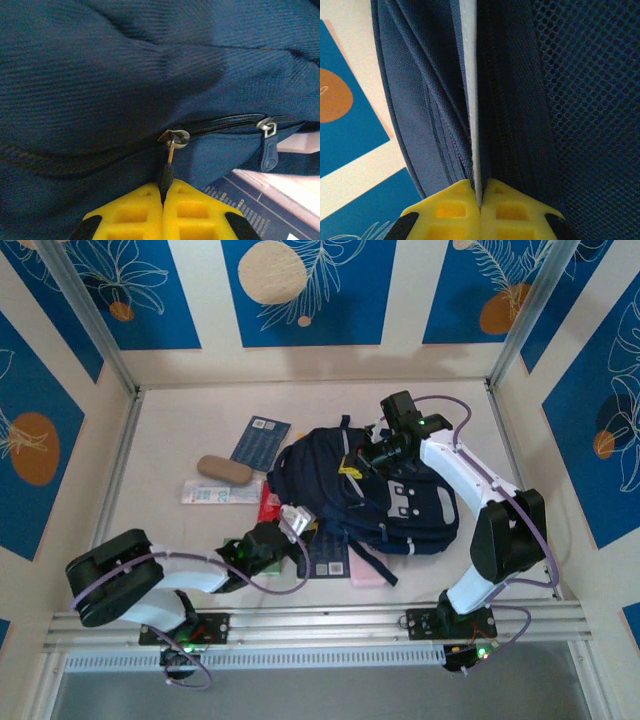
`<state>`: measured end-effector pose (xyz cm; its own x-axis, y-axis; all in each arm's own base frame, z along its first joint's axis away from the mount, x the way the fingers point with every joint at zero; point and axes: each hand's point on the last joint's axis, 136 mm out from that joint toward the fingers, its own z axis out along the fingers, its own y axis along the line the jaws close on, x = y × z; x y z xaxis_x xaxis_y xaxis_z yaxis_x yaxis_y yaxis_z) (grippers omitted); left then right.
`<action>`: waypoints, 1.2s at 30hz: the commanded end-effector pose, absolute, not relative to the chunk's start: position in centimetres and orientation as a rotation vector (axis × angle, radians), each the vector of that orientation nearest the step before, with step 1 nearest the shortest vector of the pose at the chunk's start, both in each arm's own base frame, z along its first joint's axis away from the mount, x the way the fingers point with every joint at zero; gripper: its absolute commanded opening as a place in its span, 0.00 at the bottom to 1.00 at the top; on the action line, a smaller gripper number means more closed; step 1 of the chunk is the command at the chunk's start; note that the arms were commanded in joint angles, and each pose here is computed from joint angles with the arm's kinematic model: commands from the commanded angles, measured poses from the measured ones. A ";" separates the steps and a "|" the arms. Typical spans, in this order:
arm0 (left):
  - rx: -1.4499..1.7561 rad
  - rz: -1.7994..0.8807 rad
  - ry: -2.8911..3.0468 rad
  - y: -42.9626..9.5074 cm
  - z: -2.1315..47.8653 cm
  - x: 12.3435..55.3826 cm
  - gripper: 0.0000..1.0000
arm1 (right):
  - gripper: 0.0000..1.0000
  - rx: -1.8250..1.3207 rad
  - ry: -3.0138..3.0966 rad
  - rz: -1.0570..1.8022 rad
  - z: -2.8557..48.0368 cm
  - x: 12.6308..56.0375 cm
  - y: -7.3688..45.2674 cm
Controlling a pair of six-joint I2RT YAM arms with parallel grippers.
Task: Pack books, pencil case, and school supplies into a backpack
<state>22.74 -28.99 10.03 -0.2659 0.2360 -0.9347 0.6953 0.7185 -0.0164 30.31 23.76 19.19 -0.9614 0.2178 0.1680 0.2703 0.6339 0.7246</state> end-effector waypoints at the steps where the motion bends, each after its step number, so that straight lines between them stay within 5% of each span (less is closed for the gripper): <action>1: 0.653 -0.407 1.884 -26.2 9.6 23.5 0.00 | 0.00 -0.385 -2.780 -1.135 19.1 28.5 22.7; 11: 0.664 -0.234 2.086 -22.0 8.9 23.2 0.00 | 0.00 -0.055 -3.074 -0.615 17.7 29.3 20.6; 23: 0.934 -0.573 2.226 -25.0 10.6 17.8 0.00 | 0.01 0.476 -3.325 0.033 18.2 32.7 21.1; 27: 0.923 -0.588 2.273 -24.6 10.9 17.1 0.00 | 0.01 0.478 -3.342 0.008 18.3 32.7 21.5; 36: 0.873 -0.580 2.255 -25.6 10.7 18.6 0.00 | 0.00 0.388 -3.257 -0.658 19.8 29.7 25.5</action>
<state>18.91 -25.24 11.31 -0.5435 0.4180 -0.7279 0.7107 0.6906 -0.1341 29.45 24.18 17.03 -0.9585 -0.2295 -0.1691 -0.2631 0.9405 0.2149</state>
